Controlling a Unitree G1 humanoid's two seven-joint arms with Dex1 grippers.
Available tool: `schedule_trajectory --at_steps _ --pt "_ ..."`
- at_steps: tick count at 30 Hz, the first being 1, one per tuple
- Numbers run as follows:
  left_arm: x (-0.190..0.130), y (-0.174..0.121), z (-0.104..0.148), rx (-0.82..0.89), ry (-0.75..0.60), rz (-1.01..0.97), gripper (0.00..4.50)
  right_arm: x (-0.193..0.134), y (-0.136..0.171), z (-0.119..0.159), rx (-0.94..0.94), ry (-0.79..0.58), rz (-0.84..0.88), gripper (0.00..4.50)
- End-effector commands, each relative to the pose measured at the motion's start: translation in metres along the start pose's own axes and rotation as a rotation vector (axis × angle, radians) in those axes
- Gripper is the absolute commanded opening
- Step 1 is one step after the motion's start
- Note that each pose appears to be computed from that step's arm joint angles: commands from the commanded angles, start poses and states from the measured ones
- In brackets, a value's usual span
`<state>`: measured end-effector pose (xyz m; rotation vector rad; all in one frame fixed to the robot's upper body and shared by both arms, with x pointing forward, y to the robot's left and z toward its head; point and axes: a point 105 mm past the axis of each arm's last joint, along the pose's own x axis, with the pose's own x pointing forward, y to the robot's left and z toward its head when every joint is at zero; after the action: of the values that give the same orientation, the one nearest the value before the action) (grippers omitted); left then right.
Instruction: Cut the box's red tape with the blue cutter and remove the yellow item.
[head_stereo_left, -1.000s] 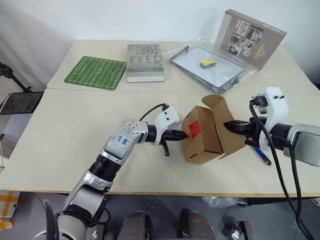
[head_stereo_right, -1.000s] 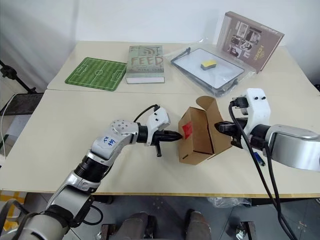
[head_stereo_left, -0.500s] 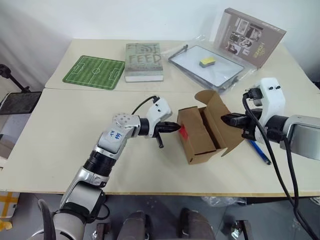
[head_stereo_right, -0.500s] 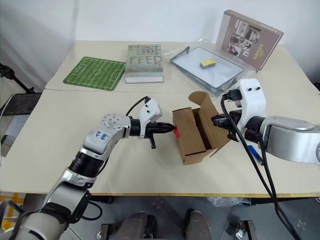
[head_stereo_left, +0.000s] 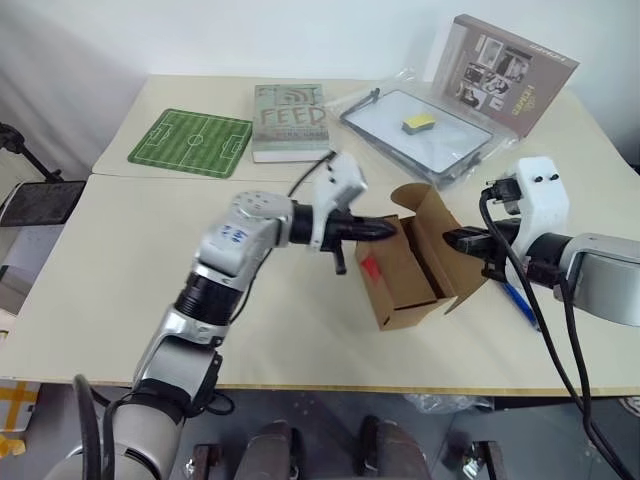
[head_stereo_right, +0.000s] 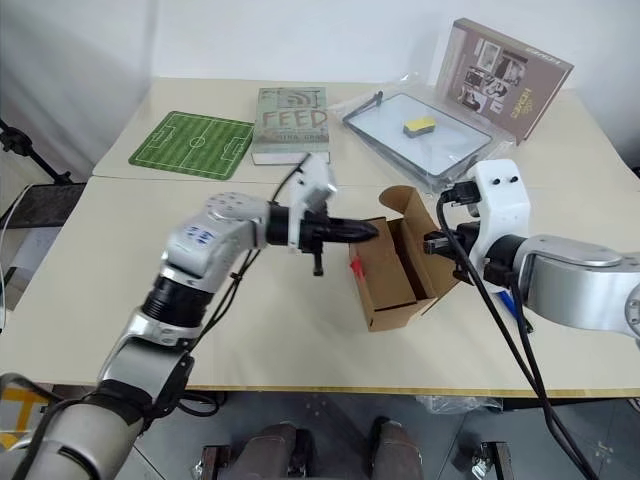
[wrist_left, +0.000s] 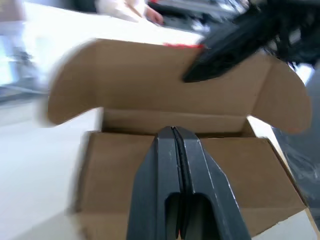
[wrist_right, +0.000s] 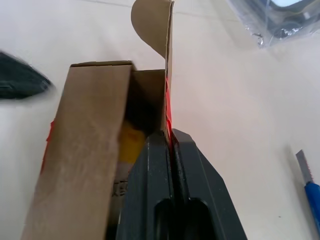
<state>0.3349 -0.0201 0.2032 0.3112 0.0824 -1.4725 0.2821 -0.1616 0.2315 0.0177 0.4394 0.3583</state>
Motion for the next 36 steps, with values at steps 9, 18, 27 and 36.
schedule_trajectory --at_steps 9,18,27,36 --pt "0.006 -0.006 -0.032 0.272 0.253 -0.119 0.00 -0.008 0.004 0.006 -0.012 -0.041 -0.003 0.05" --pt "-0.019 -0.017 -0.046 0.251 0.311 -0.151 0.00 -0.011 -0.010 0.006 -0.002 -0.028 -0.050 0.05" --pt "-0.040 -0.025 -0.062 0.175 0.356 -0.093 0.00 -0.012 -0.038 0.002 0.041 0.044 -0.116 0.05" --pt "-0.036 -0.016 -0.071 0.117 0.322 0.044 0.00 0.005 -0.050 -0.041 0.164 0.181 -0.142 0.05"
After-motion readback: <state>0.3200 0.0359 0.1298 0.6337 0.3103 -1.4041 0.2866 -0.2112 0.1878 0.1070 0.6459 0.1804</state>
